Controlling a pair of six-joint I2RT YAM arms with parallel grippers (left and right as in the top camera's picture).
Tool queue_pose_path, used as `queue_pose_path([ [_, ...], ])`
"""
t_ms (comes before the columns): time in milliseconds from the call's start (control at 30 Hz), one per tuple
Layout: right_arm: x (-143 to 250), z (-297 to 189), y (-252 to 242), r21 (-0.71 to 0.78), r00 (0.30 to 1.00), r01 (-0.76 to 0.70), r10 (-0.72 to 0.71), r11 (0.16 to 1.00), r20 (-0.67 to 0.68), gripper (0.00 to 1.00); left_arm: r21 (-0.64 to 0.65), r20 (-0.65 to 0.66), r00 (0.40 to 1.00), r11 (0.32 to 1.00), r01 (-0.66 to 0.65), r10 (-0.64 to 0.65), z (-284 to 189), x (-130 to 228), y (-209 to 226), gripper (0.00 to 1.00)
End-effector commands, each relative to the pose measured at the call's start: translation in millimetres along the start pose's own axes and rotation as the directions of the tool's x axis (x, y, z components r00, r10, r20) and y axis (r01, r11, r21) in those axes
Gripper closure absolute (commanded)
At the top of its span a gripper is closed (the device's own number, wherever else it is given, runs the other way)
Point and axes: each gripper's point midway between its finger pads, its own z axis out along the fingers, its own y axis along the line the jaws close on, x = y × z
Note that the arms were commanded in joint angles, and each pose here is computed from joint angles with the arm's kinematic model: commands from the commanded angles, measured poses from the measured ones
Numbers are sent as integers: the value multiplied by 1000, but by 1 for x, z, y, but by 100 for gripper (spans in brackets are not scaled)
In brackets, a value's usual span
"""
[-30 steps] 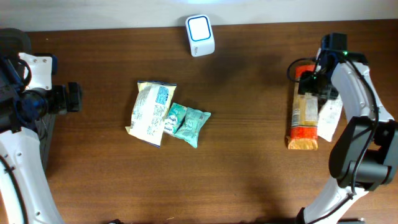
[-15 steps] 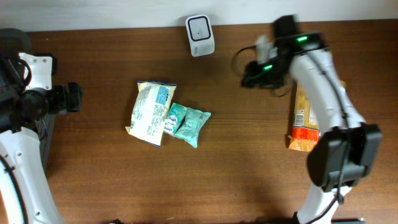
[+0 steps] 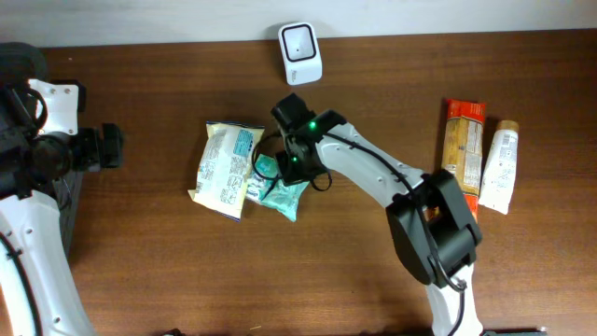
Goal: Scan the item barcode
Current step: 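Move the right gripper to the mint-green pouch and grasp it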
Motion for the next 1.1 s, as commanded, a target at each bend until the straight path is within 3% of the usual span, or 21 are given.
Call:
queue_pose_path([
  [0, 12, 30, -16, 70, 996, -66, 70, 995, -56, 96, 3, 18, 1000, 1000, -18, 18, -4, -5, 0, 1],
  [100, 28, 50, -14, 61, 988, -66, 74, 996, -132, 94, 3, 18, 1000, 1000, -18, 18, -4, -5, 0, 1],
  [267, 29, 52, -13, 53, 988, -59, 65, 997, -139, 47, 3, 18, 1000, 1000, -18, 18, -4, -5, 0, 1],
  [333, 21, 47, -5, 5, 992, 23, -22, 1000, -127, 42, 3, 18, 1000, 1000, -18, 18, -4, -5, 0, 1],
  [567, -14, -33, 26, -53, 993, 72, -77, 996, -92, 43, 3, 18, 1000, 1000, -18, 18, -4, -5, 0, 1],
  [600, -12, -33, 36, -85, 992, 81, -89, 993, -95, 45, 3, 18, 1000, 1000, -18, 18, -4, -5, 0, 1],
  [700, -5, -25, 47, -94, 991, 62, -73, 994, -111, 66, 3, 18, 1000, 1000, -18, 18, -4, -5, 0, 1],
  [800, 5, -13, 55, -87, 991, 35, -46, 996, -124, 76, 3, 18, 1000, 1000, -18, 18, -4, -5, 0, 1],
  [1067, 15, 23, 54, -90, 993, -14, 4, 996, -114, 80, 3, 18, 1000, 1000, -18, 18, -4, -5, 0, 1],
])
